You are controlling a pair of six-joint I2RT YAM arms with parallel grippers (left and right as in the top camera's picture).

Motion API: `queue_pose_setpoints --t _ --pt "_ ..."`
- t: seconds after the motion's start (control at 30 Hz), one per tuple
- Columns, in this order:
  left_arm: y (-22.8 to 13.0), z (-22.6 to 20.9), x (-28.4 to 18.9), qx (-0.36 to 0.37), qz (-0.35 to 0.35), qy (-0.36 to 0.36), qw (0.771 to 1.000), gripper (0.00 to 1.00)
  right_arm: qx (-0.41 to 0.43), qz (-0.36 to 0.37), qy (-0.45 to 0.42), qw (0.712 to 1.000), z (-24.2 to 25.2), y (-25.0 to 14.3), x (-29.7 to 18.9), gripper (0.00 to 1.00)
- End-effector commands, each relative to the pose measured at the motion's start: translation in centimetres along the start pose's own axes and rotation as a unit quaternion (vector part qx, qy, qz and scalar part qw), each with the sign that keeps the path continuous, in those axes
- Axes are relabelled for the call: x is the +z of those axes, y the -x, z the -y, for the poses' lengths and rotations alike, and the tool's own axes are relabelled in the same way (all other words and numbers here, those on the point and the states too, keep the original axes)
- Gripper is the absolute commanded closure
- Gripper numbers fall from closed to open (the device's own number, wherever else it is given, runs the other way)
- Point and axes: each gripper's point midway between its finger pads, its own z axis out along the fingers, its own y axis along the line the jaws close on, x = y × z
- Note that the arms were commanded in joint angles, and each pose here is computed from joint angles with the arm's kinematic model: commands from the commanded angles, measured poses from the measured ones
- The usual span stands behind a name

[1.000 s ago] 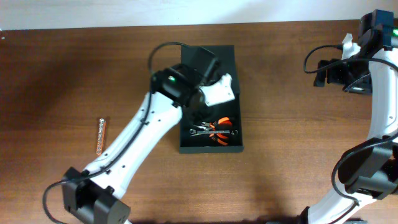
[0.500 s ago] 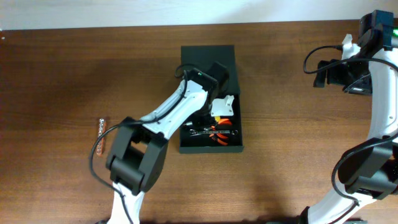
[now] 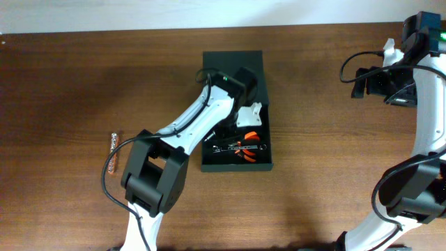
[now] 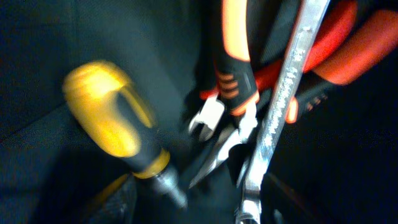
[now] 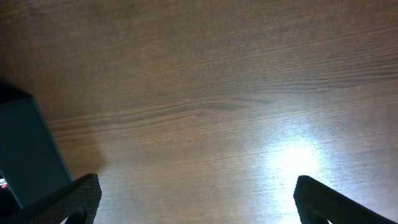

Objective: Pack container
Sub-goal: 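Lift the screwdriver with the left gripper and move it over the box, then release the screwdriver into the box and withdraw the left gripper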

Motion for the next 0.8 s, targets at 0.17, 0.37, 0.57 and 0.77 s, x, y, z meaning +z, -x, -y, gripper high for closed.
queue_pose_setpoints --t 0.17,0.37,0.57,0.77 --pt "-3.5 -5.3 -16.6 -0.205 0.036 0.162 0.964 0.01 -0.005 -0.002 0.005 1.0 -0.3 -0.1 0.0 0.01" --pt "-13.4 -4.6 -23.3 -0.385 0.054 0.173 0.905 0.01 -0.005 -0.001 0.005 1.0 -0.3 -0.1 0.0 0.01" --pt "-23.6 -3.6 -27.3 -0.509 0.082 0.204 0.832 0.01 -0.007 -0.001 0.005 1.0 -0.3 -0.1 0.0 0.01" --pt "-30.7 -2.1 -27.5 -0.608 0.117 0.204 0.758 0.01 -0.007 0.001 0.005 1.0 -0.3 0.0 0.0 0.01"
